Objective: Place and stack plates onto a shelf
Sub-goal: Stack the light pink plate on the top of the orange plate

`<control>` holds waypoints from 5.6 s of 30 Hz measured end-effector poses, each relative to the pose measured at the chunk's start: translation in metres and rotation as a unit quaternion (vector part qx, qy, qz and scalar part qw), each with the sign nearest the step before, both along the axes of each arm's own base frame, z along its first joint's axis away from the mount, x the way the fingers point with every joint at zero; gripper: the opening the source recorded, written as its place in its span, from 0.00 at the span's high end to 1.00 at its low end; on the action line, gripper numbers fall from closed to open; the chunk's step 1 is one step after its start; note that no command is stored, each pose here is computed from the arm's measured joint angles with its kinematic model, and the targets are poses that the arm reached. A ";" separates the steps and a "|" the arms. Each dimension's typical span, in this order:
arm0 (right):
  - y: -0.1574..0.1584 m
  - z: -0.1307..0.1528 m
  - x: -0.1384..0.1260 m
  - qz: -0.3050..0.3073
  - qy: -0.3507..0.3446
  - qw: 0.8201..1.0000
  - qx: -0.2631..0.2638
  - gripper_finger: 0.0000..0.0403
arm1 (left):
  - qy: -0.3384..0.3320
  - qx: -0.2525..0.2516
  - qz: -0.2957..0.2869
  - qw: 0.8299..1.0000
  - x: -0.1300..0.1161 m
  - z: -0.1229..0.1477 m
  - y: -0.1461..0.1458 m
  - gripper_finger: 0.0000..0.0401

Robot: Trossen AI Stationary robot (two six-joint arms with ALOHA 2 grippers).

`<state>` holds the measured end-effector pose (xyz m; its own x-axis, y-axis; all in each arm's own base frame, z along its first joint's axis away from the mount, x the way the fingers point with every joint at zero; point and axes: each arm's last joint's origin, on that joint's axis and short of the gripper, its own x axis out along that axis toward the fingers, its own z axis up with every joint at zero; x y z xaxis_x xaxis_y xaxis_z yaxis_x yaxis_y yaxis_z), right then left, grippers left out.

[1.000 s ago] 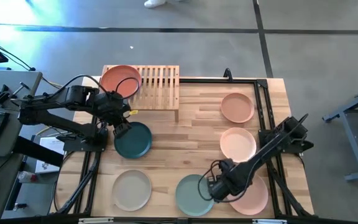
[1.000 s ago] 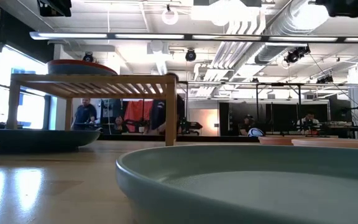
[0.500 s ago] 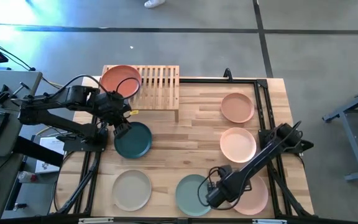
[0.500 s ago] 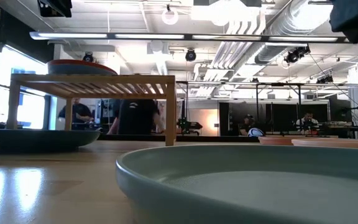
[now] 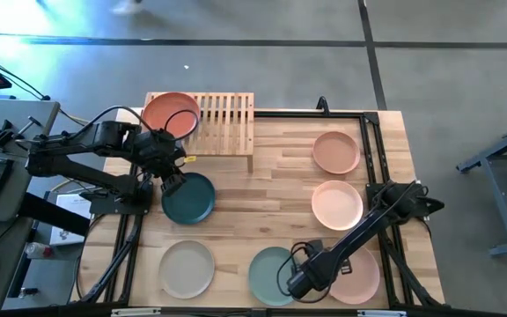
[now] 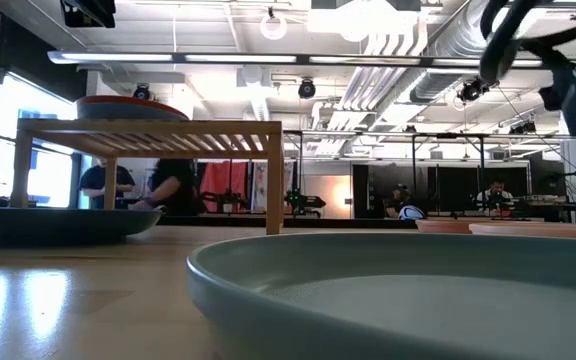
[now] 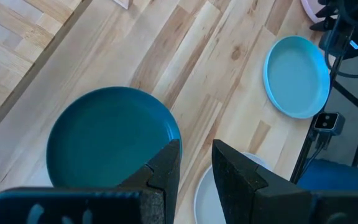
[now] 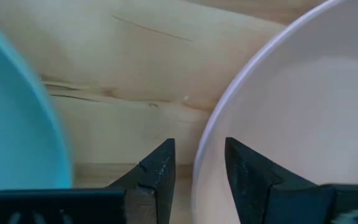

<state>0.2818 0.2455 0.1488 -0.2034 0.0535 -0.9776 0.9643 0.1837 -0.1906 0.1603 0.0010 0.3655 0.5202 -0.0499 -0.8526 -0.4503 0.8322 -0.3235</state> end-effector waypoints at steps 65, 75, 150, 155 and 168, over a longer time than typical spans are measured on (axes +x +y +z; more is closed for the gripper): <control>-0.016 0.186 0.043 0.166 -0.191 0.967 -0.010 1.00 | 0.000 0.001 0.002 1.000 0.000 0.000 0.000 0.79; -0.046 0.186 0.062 0.267 -0.188 0.945 -0.014 1.00 | 0.000 0.001 0.002 1.000 0.000 0.000 0.000 0.79; -0.260 0.245 0.093 0.905 0.002 0.383 -0.187 1.00 | -0.102 -0.114 0.412 0.898 0.016 0.007 0.050 0.71; -0.260 0.245 0.093 0.909 0.004 0.375 -0.184 1.00 | -0.122 -0.103 0.426 0.891 0.022 0.008 0.059 0.71; -0.259 0.244 0.091 0.918 -0.007 0.361 -0.166 1.00 | -0.135 -0.088 0.423 0.892 0.043 0.001 0.080 0.71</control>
